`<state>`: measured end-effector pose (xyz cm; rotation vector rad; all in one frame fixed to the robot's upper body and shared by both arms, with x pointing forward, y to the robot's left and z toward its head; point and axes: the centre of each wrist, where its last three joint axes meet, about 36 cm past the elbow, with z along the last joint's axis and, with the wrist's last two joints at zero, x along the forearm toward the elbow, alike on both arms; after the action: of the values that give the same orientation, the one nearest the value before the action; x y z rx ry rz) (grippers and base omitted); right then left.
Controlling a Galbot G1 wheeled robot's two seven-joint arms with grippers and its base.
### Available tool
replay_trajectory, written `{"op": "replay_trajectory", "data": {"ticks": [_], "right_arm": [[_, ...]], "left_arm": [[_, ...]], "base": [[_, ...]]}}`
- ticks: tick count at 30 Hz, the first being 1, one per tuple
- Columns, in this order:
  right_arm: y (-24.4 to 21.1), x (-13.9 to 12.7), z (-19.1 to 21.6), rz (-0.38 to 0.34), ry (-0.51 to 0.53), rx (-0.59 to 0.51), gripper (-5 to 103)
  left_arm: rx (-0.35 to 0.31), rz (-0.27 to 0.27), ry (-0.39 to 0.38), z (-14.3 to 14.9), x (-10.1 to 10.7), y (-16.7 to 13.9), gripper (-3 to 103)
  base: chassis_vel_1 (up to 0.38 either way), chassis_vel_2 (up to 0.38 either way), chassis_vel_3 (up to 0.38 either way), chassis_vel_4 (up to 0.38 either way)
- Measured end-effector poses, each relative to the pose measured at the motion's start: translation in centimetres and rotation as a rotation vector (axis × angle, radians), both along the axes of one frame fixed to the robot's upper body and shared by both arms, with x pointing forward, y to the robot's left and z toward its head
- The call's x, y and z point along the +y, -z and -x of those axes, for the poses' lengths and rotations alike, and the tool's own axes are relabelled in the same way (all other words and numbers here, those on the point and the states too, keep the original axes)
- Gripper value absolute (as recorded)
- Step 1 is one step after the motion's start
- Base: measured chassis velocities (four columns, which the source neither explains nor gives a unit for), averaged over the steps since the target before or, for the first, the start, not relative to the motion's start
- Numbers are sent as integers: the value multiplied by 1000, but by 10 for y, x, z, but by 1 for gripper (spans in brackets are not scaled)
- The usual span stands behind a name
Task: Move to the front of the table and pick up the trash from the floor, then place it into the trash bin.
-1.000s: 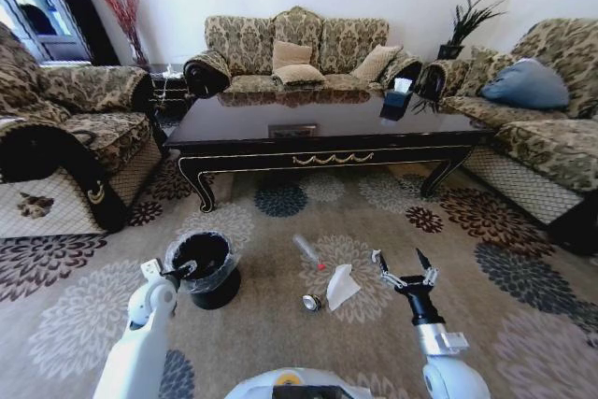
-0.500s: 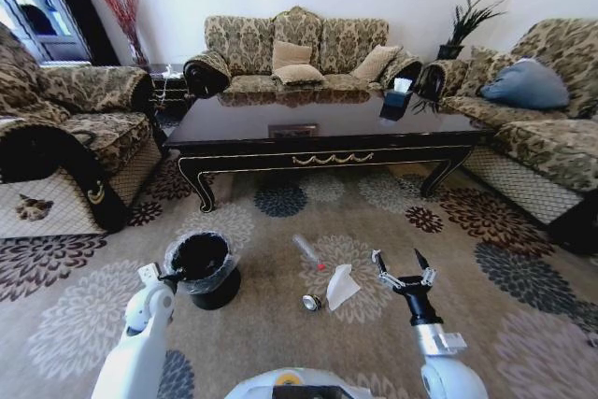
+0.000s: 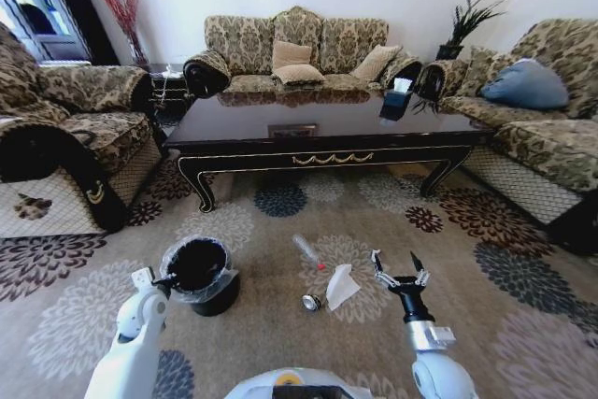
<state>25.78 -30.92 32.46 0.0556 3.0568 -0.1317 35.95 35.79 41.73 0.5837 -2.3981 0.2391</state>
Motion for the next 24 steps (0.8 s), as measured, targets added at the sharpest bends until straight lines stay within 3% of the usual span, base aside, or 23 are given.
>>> {"op": "replay_trajectory", "data": {"ticks": [11, 17, 24], "right_arm": [[30, 32, -21, -72, 10, 147, 100], [49, 39, -26, -93, 18, 213, 100], [74, 78, -29, -223, 35, 388, 100]], "left_arm": [[-136, -67, -6, 46, 2, -68, 2], [-187, -72, -4, 56, 2, -91, 2], [-265, -86, -16, 72, -2, -121, 2]], "base": [[0, 0, 0, 0], [0, 0, 0, 0], [0, 0, 0, 0]]}}
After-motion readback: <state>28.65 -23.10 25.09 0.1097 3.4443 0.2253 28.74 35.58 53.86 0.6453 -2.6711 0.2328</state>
